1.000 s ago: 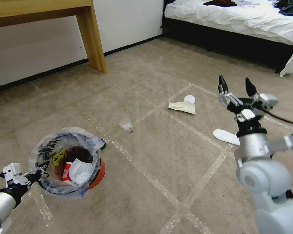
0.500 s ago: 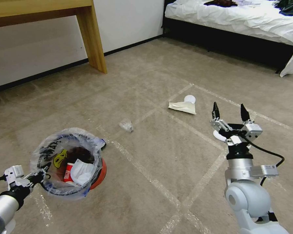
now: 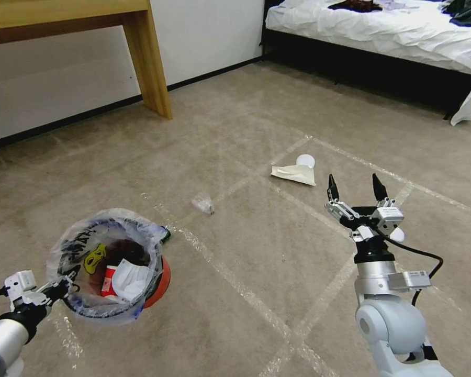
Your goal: Pick up the trash bin and place the garbage on the floor into it.
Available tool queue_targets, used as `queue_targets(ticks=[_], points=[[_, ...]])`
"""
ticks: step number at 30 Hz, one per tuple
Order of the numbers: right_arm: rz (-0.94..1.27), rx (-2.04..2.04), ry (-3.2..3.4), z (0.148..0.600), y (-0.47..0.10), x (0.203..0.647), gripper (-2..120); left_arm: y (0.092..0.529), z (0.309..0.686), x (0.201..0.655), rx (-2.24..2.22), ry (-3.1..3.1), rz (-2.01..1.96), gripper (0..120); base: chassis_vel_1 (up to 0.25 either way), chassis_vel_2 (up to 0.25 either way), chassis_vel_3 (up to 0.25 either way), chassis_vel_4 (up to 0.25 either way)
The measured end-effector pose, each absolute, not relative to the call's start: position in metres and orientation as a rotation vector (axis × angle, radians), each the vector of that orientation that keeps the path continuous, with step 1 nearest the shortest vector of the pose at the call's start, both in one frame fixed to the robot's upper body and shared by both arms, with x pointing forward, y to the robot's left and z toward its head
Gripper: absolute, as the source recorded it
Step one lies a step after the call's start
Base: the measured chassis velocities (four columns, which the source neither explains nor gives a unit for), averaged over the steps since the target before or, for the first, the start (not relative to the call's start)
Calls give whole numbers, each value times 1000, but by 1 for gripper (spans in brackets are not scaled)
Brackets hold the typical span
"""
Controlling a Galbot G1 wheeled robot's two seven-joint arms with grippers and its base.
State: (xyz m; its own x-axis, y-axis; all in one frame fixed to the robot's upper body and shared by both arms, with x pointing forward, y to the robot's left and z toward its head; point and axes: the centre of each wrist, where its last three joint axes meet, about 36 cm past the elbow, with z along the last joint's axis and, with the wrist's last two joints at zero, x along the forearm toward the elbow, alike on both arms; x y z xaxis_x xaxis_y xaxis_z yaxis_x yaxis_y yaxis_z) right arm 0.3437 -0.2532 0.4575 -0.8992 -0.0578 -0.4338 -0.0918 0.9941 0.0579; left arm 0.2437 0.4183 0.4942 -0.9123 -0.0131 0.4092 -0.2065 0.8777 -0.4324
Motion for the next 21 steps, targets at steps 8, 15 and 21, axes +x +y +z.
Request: queue_targets(ticks=[8,15,21], points=[[102,-108,2692,455,-253,343,100,419,495,244,162,-2648,665,1,-186,164,164,-178],[97,-109,2694,453,-253,343,100,420,492,243,171,-2640,666,1,-127,143,136,-136],[81,-120,2700,449,-252,344,100,422,493,242,170,-2642,655,1,-158,148,150,-139]])
